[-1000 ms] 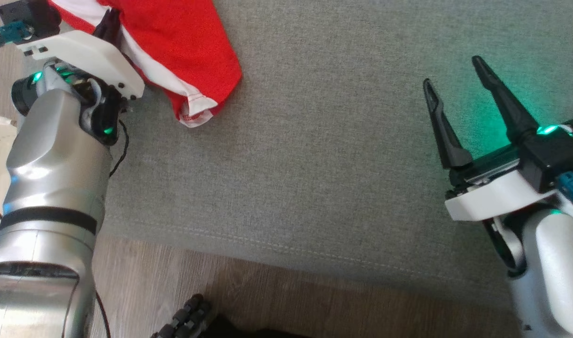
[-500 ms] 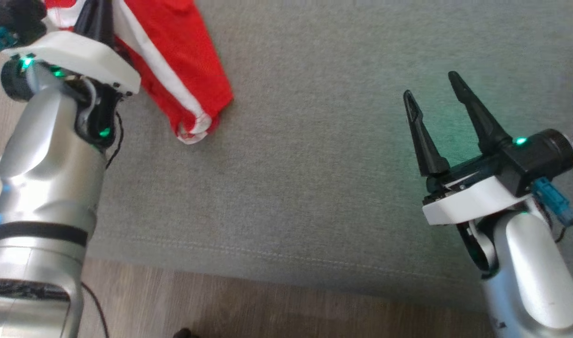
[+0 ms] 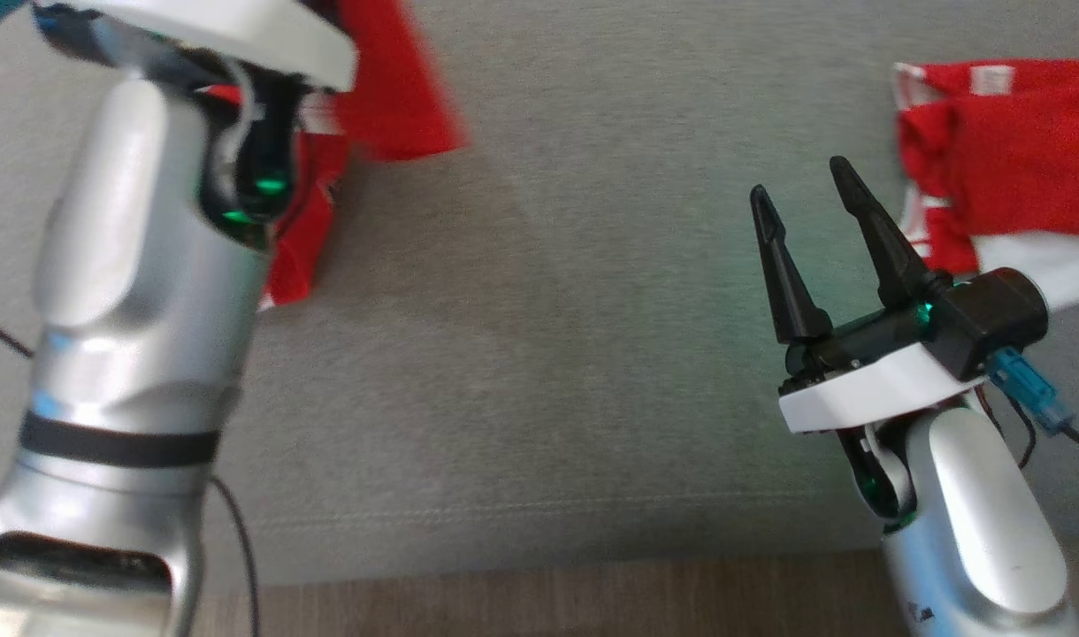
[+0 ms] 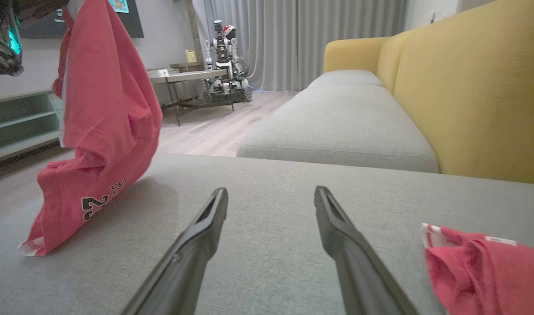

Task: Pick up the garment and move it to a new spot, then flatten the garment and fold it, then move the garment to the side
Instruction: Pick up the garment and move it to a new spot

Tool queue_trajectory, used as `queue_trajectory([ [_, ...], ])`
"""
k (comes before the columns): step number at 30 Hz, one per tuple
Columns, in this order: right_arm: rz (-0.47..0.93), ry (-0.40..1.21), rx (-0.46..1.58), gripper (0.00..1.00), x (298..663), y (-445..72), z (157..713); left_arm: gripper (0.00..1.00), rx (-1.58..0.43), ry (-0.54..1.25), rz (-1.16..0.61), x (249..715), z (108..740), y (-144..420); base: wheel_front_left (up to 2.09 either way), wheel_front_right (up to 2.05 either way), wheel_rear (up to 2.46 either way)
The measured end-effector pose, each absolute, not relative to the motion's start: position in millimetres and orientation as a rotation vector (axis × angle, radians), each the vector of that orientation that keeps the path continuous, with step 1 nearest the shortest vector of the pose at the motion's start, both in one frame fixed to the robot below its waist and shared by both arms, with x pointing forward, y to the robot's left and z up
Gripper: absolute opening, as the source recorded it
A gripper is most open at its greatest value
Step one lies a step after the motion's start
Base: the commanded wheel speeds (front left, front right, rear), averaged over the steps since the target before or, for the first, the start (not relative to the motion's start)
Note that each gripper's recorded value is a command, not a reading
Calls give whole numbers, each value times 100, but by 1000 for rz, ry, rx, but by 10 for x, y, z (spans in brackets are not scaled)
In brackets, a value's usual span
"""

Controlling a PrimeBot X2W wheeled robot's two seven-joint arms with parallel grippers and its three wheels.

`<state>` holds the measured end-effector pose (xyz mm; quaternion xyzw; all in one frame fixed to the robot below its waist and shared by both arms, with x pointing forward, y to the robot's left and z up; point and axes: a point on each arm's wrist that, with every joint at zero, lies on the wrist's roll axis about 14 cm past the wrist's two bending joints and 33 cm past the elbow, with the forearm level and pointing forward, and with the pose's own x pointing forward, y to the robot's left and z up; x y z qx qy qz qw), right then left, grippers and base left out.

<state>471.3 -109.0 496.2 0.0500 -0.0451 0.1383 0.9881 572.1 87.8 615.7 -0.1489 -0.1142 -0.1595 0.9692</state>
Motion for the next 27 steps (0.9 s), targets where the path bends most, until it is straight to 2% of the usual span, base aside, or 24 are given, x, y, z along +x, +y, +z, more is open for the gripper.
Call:
queue_trajectory([
  [4, 203, -100, 161, 100, 4648, -1343, 5015, 0, -331, -266, -346, 5650, 6229, 494, 0, 0, 0],
  [13, 135, -132, 147, 100, 4522, -1623, 5164, 0, -427, -146, -465, 5327, 5808, -309, 0, 0, 0],
  [14, 131, -137, 144, 100, 4525, -1640, 5184, 38, -425, -112, -504, 5256, 5725, -450, 0, 0, 0],
  [15, 127, -142, 141, 100, 4528, -1657, 5199, 100, -412, -69, -550, 5164, 5608, -605, 0, 0, 0],
  [20, 125, -135, 140, 100, 4529, -1665, 5172, 100, -342, 76, -707, 4763, 5158, -1014, 0, 0, 0],
  [27, 156, -137, 144, 100, 4584, -1544, 5165, 100, -348, 116, -670, 4798, 5037, -856, 0, 0, 0],
])
